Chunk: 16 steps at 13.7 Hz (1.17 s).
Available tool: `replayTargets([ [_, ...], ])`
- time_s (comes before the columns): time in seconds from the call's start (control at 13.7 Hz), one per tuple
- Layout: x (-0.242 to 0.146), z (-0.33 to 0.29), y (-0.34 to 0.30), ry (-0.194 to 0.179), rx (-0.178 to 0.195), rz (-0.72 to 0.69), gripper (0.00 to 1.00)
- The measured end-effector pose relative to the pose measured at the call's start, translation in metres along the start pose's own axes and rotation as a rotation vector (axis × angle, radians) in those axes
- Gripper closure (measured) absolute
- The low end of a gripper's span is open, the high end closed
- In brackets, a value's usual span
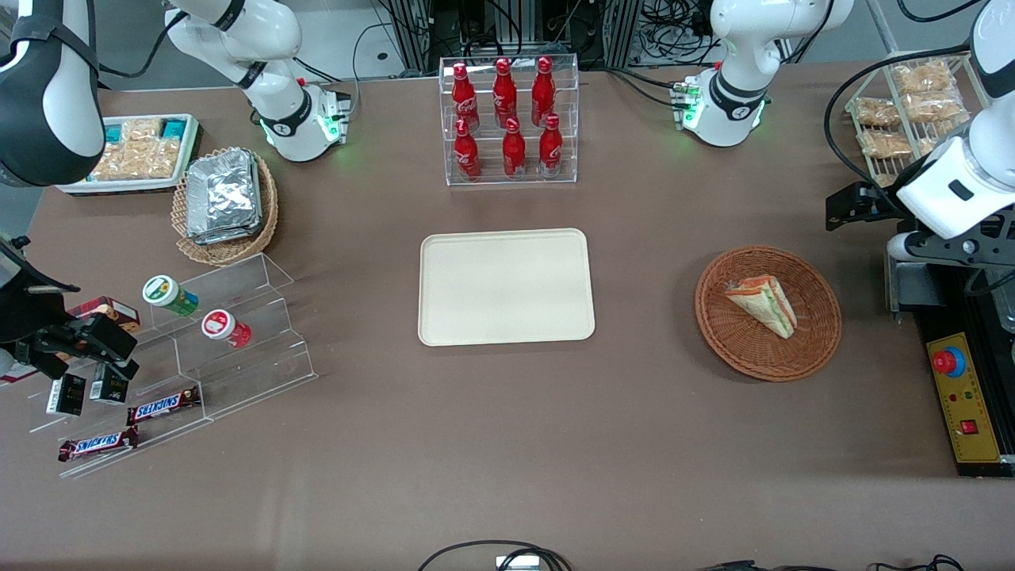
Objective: Place sandwich from basket to tray
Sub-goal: 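Move the left gripper over the wicker basket holding the sandwich, then lower the open left gripper around the wrapped sandwich in the basket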
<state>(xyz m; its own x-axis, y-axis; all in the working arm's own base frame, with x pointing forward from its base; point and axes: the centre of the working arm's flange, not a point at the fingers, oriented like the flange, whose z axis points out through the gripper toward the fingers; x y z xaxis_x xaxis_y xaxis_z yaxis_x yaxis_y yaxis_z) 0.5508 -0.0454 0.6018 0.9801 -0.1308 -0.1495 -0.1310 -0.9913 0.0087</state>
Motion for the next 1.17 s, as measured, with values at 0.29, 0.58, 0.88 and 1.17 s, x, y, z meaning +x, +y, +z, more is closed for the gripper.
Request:
replayTargets([
  [0.29, 0.0, 0.001, -0.001, -0.004, 0.002, -0.001, 0.0],
  [0.58, 0.001, 0.007, -0.011, -0.016, 0.004, -0.019, 0.0],
  [0.88, 0.014, 0.053, -0.036, -0.033, 0.023, -0.057, 0.0],
  [1.17, 0.022, 0.108, -0.042, -0.014, 0.024, -0.143, 0.0],
])
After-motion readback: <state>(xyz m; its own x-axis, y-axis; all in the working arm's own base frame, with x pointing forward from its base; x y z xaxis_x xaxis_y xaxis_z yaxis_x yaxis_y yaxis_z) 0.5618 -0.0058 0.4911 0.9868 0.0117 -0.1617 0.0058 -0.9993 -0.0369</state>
